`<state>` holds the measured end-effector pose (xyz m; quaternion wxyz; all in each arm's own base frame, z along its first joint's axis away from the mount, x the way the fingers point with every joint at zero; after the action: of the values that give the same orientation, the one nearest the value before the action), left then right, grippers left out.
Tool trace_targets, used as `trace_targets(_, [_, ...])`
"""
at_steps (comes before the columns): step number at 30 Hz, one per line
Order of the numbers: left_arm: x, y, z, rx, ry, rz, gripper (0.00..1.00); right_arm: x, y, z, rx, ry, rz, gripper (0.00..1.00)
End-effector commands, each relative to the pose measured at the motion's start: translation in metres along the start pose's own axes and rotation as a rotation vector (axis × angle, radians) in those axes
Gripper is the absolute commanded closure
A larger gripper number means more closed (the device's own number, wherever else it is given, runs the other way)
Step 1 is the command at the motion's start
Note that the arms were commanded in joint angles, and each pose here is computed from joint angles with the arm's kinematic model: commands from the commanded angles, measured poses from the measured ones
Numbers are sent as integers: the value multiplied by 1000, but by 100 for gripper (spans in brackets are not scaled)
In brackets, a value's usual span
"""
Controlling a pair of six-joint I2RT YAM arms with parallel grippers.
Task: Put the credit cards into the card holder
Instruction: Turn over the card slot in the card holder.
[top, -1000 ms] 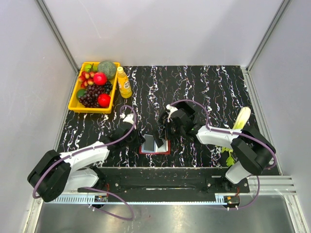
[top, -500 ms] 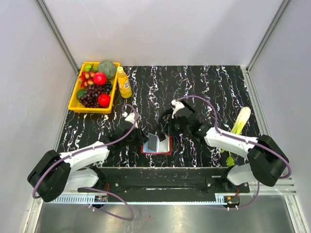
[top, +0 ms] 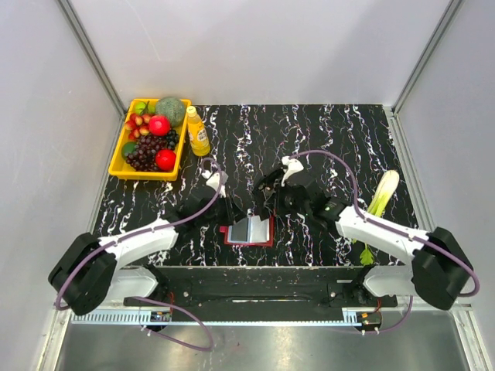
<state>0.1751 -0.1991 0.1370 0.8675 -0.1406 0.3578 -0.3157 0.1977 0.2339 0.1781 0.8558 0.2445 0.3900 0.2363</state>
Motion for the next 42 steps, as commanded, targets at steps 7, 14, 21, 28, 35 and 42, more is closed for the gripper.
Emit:
trace_targets(7, [20, -23, 7, 14, -12, -97, 88, -34, 9, 18, -7, -139, 3, 100])
trace_targets(14, [8, 0, 1, 49, 12, 194, 69, -28, 11, 15, -14, -100, 19, 100])
trace_targets(21, [5, 20, -22, 31, 79, 311, 66, -12, 10, 7, -11, -37, 43, 100])
trace_targets(28, [9, 19, -22, 46, 93, 312, 64, -1, 7, -1, 0, 17, 59, 100])
trace_targets(35, [15, 21, -24, 43, 108, 301, 65, 3, 6, -4, 1, 31, 55, 100])
trace_targets(42, [15, 15, -22, 42, 97, 252, 67, 7, 3, -8, 3, 45, 42, 100])
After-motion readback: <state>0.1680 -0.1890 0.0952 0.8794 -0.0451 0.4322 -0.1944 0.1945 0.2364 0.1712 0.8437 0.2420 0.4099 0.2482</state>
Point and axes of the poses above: each gripper's point midway between its finger pads, its own x axis out along the fingers, its own y axis along the line the jaws close on, z = x × y, the point moved 9 cm from there along -x, back along the fingers, and after that the axes turned 13 degrees about x, right-handed, at the moved point
